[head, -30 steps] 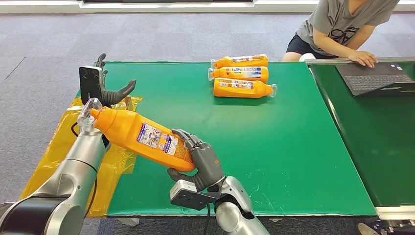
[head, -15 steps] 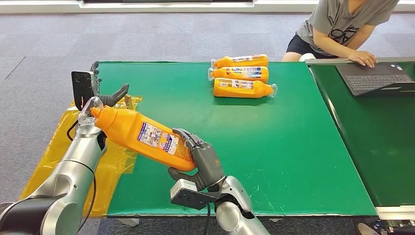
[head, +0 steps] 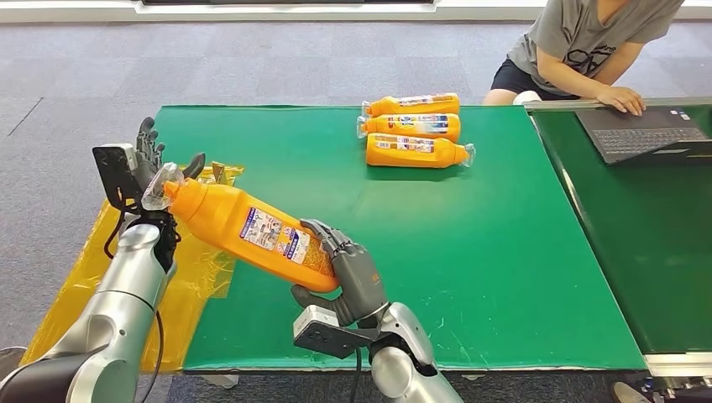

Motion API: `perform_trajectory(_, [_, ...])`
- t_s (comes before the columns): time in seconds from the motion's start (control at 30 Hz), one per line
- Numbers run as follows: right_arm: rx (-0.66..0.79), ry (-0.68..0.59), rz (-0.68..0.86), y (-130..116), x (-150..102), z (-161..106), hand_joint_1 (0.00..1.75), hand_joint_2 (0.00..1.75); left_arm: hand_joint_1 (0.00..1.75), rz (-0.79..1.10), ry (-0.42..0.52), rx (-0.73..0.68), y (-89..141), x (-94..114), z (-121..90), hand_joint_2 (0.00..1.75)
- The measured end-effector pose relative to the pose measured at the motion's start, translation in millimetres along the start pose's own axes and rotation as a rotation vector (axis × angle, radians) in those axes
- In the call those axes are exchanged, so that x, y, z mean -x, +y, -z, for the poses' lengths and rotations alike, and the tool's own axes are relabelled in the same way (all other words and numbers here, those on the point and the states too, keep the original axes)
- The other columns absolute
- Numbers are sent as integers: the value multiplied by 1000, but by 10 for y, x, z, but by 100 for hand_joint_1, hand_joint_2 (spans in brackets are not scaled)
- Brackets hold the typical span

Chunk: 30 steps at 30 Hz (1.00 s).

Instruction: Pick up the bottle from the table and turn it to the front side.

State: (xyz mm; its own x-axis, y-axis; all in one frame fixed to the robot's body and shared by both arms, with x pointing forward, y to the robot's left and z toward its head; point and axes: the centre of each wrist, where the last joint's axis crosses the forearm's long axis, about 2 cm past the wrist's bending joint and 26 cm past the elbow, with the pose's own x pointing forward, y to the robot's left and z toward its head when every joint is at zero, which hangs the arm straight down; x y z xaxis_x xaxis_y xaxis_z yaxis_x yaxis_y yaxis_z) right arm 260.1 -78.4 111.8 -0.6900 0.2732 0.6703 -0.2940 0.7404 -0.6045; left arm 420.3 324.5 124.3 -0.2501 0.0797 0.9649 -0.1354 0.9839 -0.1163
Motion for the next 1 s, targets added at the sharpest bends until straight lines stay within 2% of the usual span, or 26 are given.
perform_trajectory(0.3, [-5, 20, -5, 40, 16, -96, 175, 175, 0, -65, -55, 4, 225, 92, -254, 175])
perform_trajectory(0.67, [-7, 20, -6, 42, 18, -103, 175, 175, 0, -67, -79, 9, 274, 76, -296, 175])
perform_trajectory(1.0, [-14, 19, -5, 53, 17, -118, 175, 175, 0, -88, -77, 61, 317, 133, -427, 175])
